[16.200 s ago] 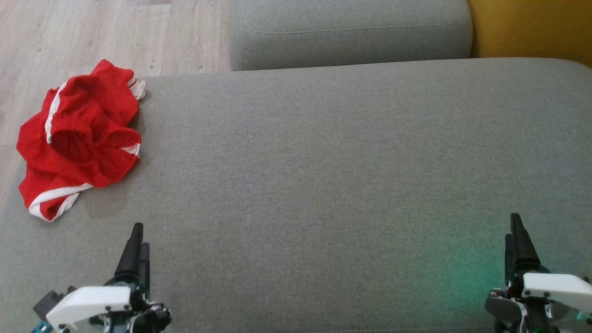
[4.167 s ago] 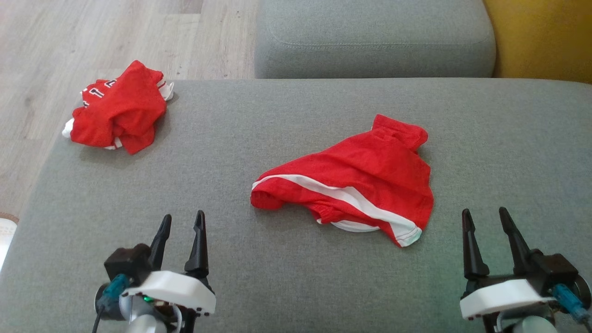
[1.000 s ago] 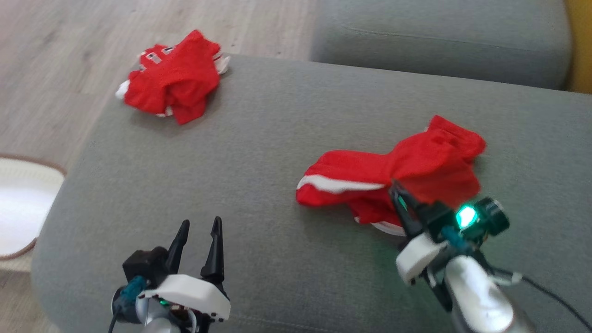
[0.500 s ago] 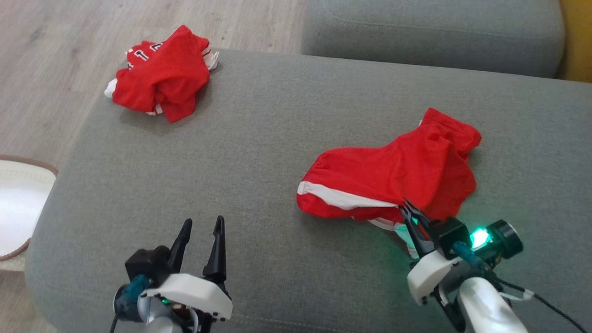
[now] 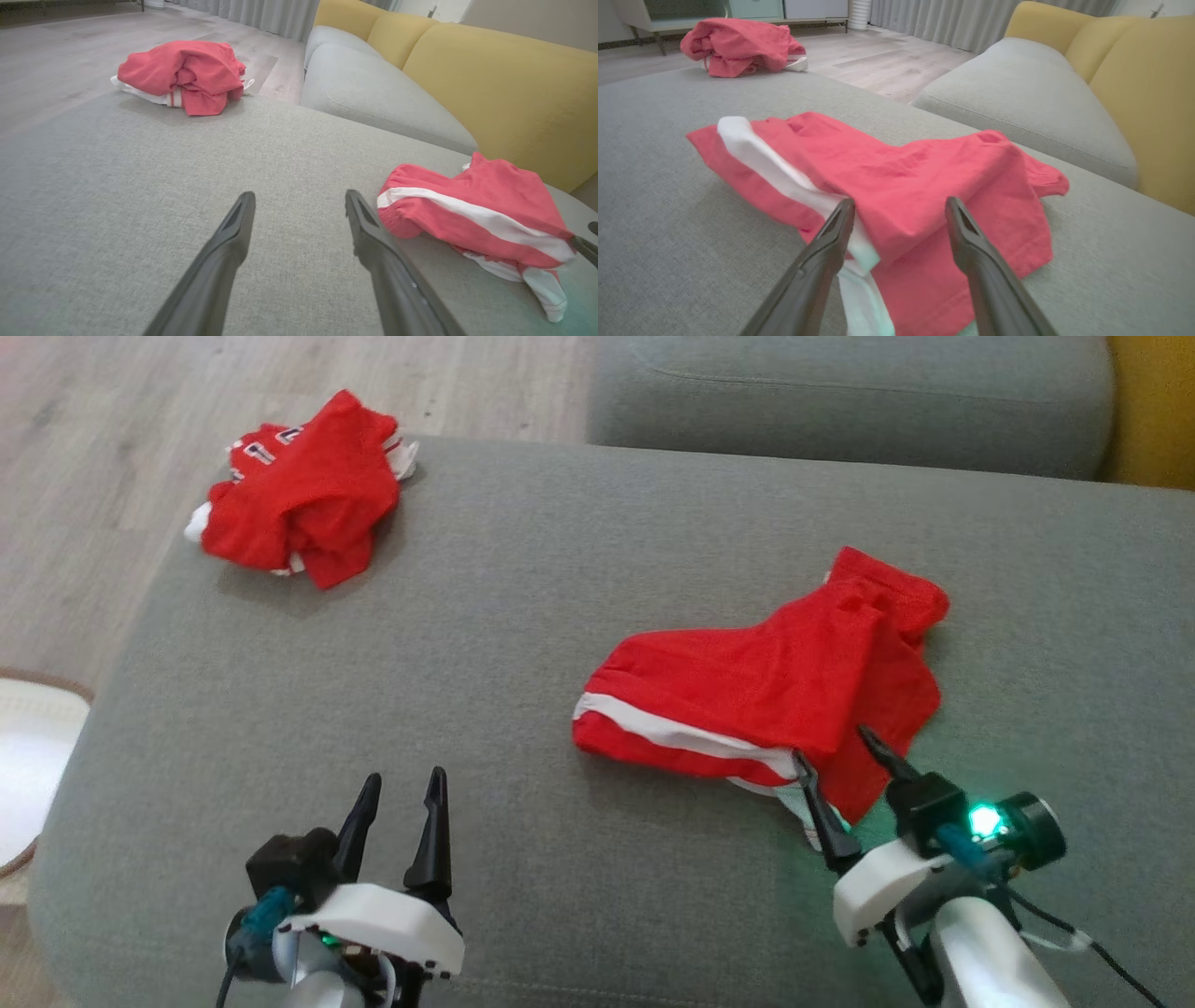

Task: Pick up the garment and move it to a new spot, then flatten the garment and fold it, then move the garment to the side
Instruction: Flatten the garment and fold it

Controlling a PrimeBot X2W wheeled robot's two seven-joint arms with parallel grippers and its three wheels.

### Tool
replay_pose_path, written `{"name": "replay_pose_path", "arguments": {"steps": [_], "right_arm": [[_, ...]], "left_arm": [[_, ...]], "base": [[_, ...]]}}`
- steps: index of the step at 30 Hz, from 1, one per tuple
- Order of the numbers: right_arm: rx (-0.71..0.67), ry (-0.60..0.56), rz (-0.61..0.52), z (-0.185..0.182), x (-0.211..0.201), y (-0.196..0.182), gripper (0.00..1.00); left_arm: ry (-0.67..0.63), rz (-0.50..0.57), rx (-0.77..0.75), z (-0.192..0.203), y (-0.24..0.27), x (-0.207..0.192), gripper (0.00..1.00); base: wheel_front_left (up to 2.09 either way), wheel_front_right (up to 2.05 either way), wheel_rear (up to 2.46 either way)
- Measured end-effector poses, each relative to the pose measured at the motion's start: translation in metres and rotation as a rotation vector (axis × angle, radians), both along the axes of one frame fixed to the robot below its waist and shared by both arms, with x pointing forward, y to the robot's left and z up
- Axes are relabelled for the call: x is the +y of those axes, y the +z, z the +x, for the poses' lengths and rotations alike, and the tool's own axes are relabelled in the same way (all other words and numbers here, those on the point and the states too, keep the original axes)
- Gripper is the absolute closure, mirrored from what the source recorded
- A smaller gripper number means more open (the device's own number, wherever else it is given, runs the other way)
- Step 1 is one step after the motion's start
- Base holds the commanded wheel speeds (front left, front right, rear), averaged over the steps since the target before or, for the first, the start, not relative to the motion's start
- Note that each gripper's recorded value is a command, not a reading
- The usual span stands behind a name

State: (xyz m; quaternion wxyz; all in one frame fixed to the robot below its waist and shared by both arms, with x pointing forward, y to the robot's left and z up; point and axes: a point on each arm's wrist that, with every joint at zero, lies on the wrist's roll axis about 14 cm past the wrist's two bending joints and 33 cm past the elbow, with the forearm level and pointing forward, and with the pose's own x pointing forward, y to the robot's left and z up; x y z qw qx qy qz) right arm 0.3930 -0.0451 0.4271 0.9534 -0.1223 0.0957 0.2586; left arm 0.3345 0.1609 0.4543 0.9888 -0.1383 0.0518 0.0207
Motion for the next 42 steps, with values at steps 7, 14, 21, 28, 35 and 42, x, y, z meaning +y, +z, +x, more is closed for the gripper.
{"name": "replay_pose_path", "arguments": {"steps": [7,14,21,28,35,42], "right_arm": [[-0.039,-0.134,0.086,-0.006,-0.037,0.015,0.0],[0.133,-0.177,0.112,-0.047,-0.044,-0.027,0.0],[0.207,-0.125,0.091,-0.044,-0.026,-0.046,0.0],[0.21,-0.088,0.045,-0.025,-0.018,-0.051,0.2],[0.247,-0.105,-0.004,-0.023,-0.029,-0.066,1.0],[0.202,-0.209,-0.018,-0.011,-0.064,-0.06,1.0]], "left_arm": [[-0.045,0.001,-0.007,0.008,0.002,-0.014,0.0],[-0.065,0.0,-0.004,0.011,0.001,-0.021,0.0],[-0.033,0.011,0.003,0.006,-0.001,-0.01,0.0],[-0.016,0.011,0.008,0.005,-0.003,-0.003,0.0],[-0.018,0.012,0.013,0.009,-0.004,-0.004,0.0],[-0.049,0.009,0.02,0.014,-0.006,-0.013,0.0]], "base": [[0.0,0.0,0.0],[0.0,0.0,0.0],[0.0,0.0,0.0],[0.0,0.0,0.0],[0.0,0.0,0.0],[0.0,0.0,0.0]]}}
